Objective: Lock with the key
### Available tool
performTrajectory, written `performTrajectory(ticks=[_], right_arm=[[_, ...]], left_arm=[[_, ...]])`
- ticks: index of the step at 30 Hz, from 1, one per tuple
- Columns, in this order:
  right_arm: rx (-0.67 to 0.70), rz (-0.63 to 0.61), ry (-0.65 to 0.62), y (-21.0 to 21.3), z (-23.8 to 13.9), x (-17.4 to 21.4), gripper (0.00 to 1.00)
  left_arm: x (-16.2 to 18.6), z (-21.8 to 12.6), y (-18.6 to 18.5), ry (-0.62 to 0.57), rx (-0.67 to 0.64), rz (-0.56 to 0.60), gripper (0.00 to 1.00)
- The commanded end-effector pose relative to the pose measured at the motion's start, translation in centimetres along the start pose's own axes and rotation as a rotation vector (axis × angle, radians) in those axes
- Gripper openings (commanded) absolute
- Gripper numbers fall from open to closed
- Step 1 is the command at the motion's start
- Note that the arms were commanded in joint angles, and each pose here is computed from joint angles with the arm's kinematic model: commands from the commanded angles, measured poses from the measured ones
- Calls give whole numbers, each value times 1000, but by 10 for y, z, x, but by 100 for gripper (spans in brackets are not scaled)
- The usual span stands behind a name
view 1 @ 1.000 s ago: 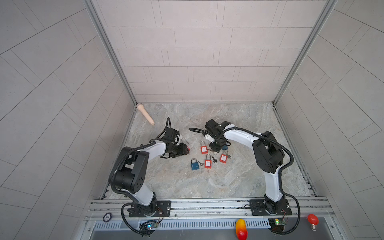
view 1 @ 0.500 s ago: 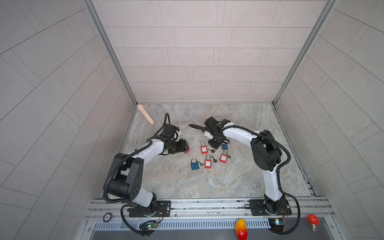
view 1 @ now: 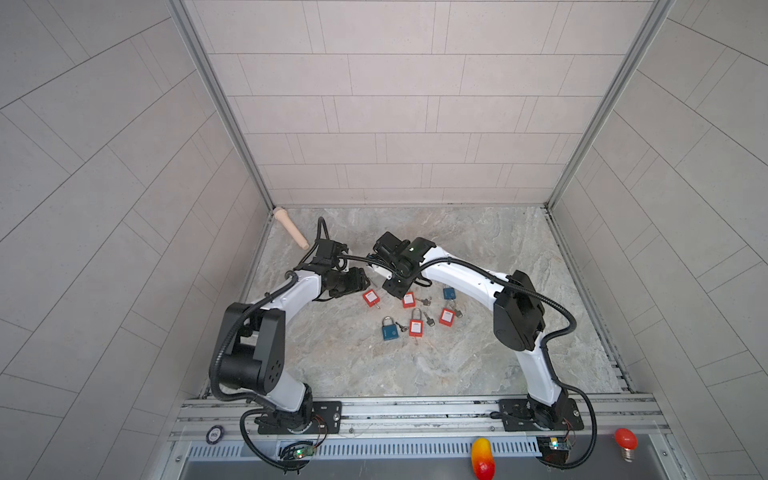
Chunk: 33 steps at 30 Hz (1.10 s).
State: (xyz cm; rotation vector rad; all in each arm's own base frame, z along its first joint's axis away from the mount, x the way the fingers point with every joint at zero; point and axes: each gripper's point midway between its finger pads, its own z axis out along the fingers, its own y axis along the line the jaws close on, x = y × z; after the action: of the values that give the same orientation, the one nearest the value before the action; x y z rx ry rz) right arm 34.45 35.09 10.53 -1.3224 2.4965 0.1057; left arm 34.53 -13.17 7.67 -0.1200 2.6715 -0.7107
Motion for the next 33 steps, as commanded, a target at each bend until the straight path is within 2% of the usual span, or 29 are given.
performTrajectory(ticks=[1,15,21,28,30,33], right_arm=[[3,32,66,-6,3,18,48],[40,58,77,-10,7,27,47],[66,46,66,-15,-2,28,47],[53,28,44,-14,-5,22,47],[46,26,37,-13,-7,20,47],[14,13,27,-7,-7,18,47]], left_arm=[[-5,7,-6,-34,44,-2,67],[23,46,-23,15,74,51,68],[30,29,-36,0,105,79,68],[38,32,-64,80,268,99,67],[31,24,-64,40,249,122,66],[17,-1,-51,-47,144,179,67]])
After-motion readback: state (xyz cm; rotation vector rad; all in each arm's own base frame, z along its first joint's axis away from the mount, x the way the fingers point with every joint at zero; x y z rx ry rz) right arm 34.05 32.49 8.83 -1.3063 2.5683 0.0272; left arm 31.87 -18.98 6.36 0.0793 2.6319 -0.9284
